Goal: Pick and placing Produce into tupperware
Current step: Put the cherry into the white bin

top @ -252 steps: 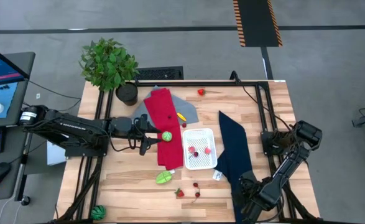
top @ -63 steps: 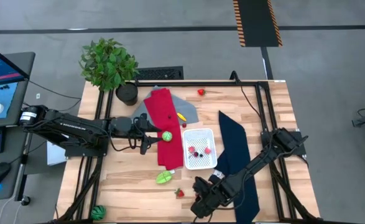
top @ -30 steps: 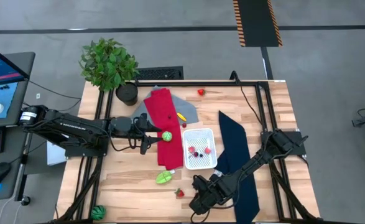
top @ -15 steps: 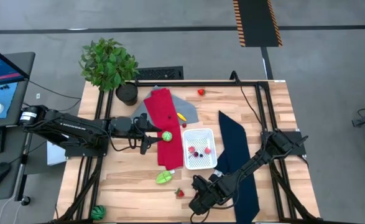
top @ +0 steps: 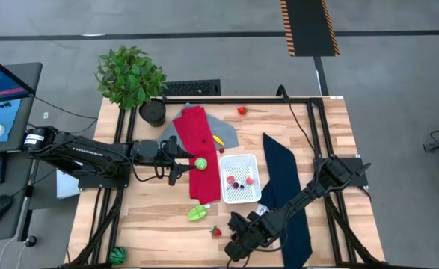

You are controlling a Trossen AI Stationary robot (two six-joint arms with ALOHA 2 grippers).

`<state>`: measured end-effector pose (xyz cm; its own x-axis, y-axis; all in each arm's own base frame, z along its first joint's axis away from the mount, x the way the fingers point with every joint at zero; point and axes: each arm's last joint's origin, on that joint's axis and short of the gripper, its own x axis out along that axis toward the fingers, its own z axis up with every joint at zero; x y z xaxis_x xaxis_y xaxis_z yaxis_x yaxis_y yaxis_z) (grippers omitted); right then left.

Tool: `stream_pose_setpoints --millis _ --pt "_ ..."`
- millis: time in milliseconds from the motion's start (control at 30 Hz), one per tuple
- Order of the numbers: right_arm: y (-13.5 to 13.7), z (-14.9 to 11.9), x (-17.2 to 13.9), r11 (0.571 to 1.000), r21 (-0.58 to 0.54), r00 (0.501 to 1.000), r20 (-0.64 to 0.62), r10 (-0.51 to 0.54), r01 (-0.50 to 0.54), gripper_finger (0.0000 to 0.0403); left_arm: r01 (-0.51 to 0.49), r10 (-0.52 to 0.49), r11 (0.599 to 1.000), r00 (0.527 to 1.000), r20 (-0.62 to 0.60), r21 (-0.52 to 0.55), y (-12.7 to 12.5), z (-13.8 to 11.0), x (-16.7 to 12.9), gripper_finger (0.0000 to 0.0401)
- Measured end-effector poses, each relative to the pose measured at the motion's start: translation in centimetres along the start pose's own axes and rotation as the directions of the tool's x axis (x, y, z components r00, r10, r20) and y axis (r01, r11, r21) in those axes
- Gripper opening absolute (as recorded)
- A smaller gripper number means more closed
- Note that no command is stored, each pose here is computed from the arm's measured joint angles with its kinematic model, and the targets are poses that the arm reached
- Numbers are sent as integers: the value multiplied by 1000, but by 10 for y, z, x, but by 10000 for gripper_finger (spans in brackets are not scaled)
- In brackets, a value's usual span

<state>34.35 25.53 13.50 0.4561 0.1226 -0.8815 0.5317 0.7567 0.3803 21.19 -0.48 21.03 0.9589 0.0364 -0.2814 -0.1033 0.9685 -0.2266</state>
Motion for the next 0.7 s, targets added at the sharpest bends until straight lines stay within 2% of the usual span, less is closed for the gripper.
stream_pose_setpoints --millis 267,500,600,700 --pt "15 4 -10 998 -55 999 19 43 -42 68 0 0 1000 1000 1 0 0 0 0 196" --pt "30 21 -25 992 -122 998 43 51 -45 68 0 0 1000 1000 1 1 0 0 0 196" --pt "36 31 -37 987 -158 998 53 19 -10 68 0 0 1000 1000 1 1 0 0 0 196" --pt "36 39 -52 981 -171 995 59 -82 91 68 0 0 1000 1000 0 1 0 0 0 196"
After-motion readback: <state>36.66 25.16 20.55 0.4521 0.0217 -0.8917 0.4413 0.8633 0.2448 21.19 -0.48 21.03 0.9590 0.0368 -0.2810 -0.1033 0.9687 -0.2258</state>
